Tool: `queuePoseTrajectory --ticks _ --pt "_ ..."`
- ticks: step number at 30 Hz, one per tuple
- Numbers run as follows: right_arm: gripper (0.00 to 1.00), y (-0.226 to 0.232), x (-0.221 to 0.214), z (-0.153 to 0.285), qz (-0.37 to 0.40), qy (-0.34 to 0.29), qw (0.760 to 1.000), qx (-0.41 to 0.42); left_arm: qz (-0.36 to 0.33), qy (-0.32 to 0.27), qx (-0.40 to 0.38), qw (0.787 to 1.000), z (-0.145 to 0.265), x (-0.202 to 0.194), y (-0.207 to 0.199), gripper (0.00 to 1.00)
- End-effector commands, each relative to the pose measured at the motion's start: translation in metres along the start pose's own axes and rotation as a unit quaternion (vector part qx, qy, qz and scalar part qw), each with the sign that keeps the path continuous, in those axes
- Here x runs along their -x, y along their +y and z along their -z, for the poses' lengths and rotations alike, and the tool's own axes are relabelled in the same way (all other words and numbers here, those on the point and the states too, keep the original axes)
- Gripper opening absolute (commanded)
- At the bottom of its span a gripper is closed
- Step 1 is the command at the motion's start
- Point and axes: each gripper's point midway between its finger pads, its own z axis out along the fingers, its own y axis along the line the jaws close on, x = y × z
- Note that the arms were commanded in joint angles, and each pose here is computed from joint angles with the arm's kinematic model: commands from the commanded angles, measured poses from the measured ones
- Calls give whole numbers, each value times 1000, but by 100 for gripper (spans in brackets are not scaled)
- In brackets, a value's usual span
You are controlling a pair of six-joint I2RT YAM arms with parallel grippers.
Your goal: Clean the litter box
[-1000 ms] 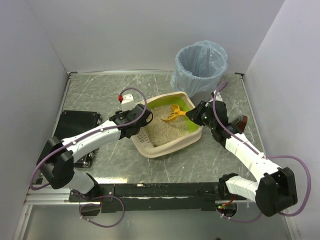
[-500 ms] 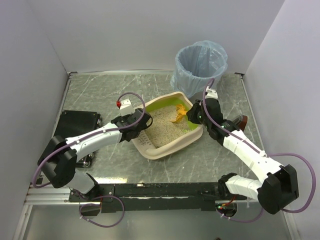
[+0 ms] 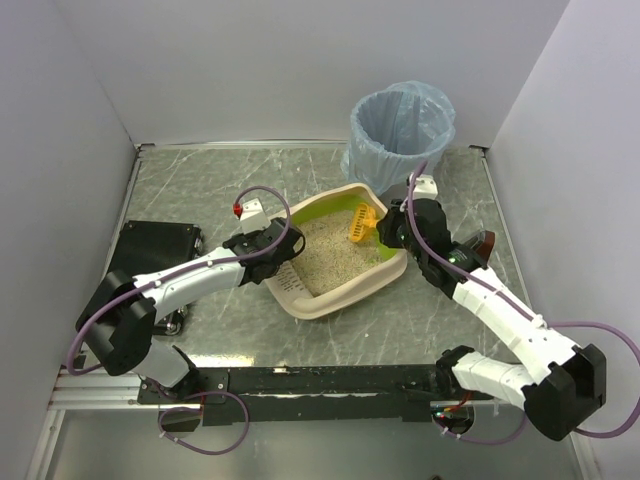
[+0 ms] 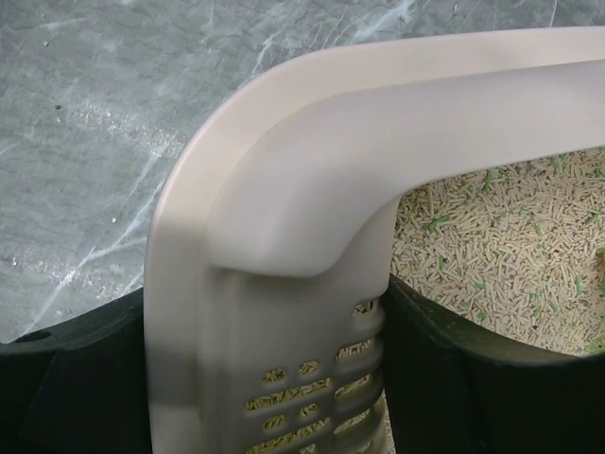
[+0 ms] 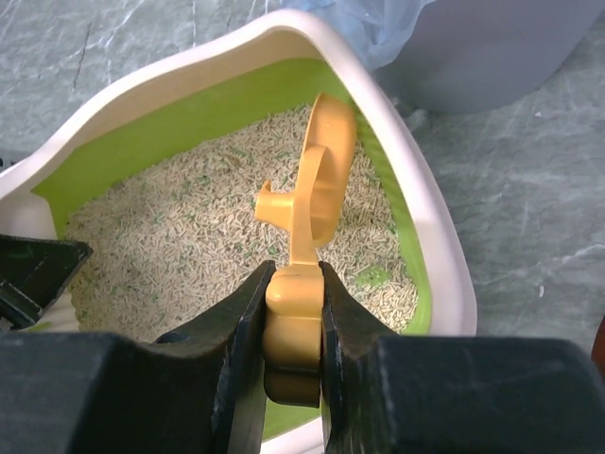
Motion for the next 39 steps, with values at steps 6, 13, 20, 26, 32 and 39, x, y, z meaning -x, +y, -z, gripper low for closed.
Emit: queuePoseTrajectory --ticks 6,13,20,26,32,39 --pt "0 36 2 -3 -60 19 995 75 11 -44 -13 999 3 21 -11 1" --pt "0 24 -21 -33 -157 58 985 45 18 -38 -23 999 5 19 -12 1" --pt "0 30 -41 -32 -264 84 956 92 23 -54 -52 997 15 33 -21 1" --pt "0 37 -61 -30 -299 102 940 126 30 -66 -75 995 25 46 -28 1" --pt "0 43 -64 -31 -326 92 928 156 40 -94 -114 988 41 72 -48 1" --pt "0 56 -57 -24 -330 81 918 206 39 -111 -133 984 54 90 -63 1"
